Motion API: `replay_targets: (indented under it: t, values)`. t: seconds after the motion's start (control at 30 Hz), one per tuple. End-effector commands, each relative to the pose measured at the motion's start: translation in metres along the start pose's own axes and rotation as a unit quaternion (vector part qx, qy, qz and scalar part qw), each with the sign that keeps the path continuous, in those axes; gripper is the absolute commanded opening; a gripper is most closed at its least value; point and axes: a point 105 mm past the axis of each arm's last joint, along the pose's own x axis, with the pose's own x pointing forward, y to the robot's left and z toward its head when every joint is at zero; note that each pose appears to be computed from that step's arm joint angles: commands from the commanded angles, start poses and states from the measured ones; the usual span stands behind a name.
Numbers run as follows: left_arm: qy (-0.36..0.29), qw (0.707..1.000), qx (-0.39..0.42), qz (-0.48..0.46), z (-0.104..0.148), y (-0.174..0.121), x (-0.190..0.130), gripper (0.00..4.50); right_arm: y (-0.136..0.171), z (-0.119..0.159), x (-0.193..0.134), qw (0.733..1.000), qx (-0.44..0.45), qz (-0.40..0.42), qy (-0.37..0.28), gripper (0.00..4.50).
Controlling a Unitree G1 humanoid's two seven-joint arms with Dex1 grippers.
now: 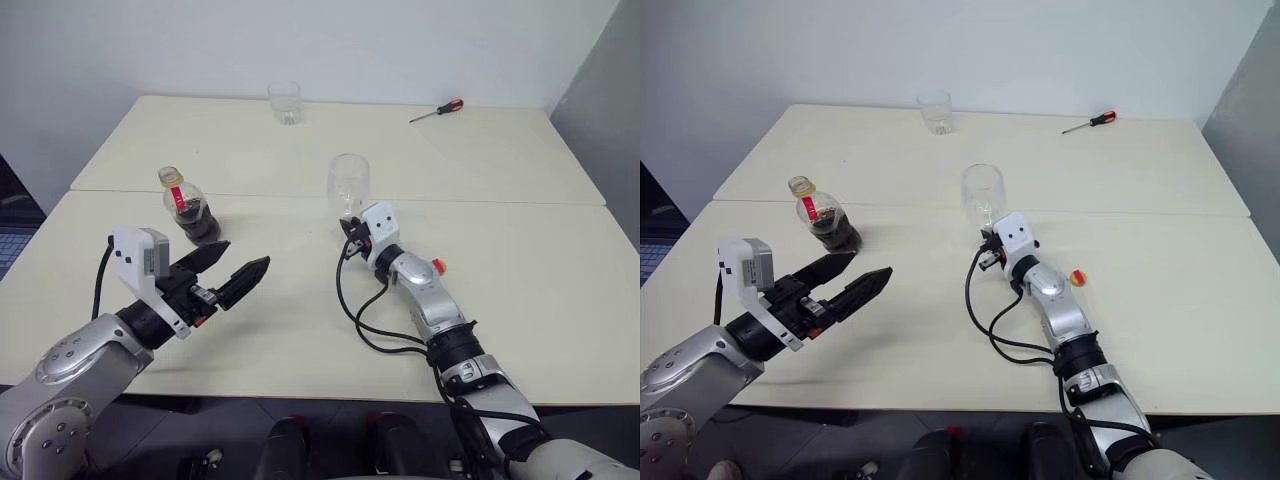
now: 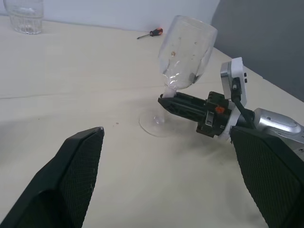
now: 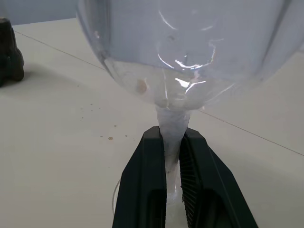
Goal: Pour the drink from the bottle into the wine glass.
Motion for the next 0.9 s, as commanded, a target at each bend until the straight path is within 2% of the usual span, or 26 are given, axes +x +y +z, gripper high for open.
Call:
replay_targets:
  t: [0.03,0.1,0.27,0.53,0.7,0.9]
  values:
    - [-0.013,1.0,0.016,-0.01,0.008,-0.002,0.002,4.5,-0.007,-0.004,0.0,0.999,0.03,-0.008,0.013,0.9]
    - [-0.013,1.0,0.016,-0.012,0.008,-0.002,0.003,4.5,-0.009,-0.002,0.001,0.999,0.032,-0.01,0.009,1.44]
    - [-0.013,1.0,0.015,-0.014,0.006,-0.002,0.003,4.5,-0.011,0.0,-0.003,0.999,0.035,-0.008,0.001,3.23]
    - [-0.016,1.0,0.015,-0.017,0.006,-0.003,0.005,4.5,-0.005,0.014,-0.016,0.999,0.041,0.015,-0.032,3.23]
    - [-0.019,1.0,0.022,0.01,0.008,0.012,0.002,4.5,-0.003,0.014,-0.047,0.999,0.0,0.046,-0.014,3.23]
    - [-0.025,0.999,0.026,0.039,0.007,0.025,0.001,4.5,-0.017,0.018,-0.089,0.999,-0.02,0.039,0.012,3.23]
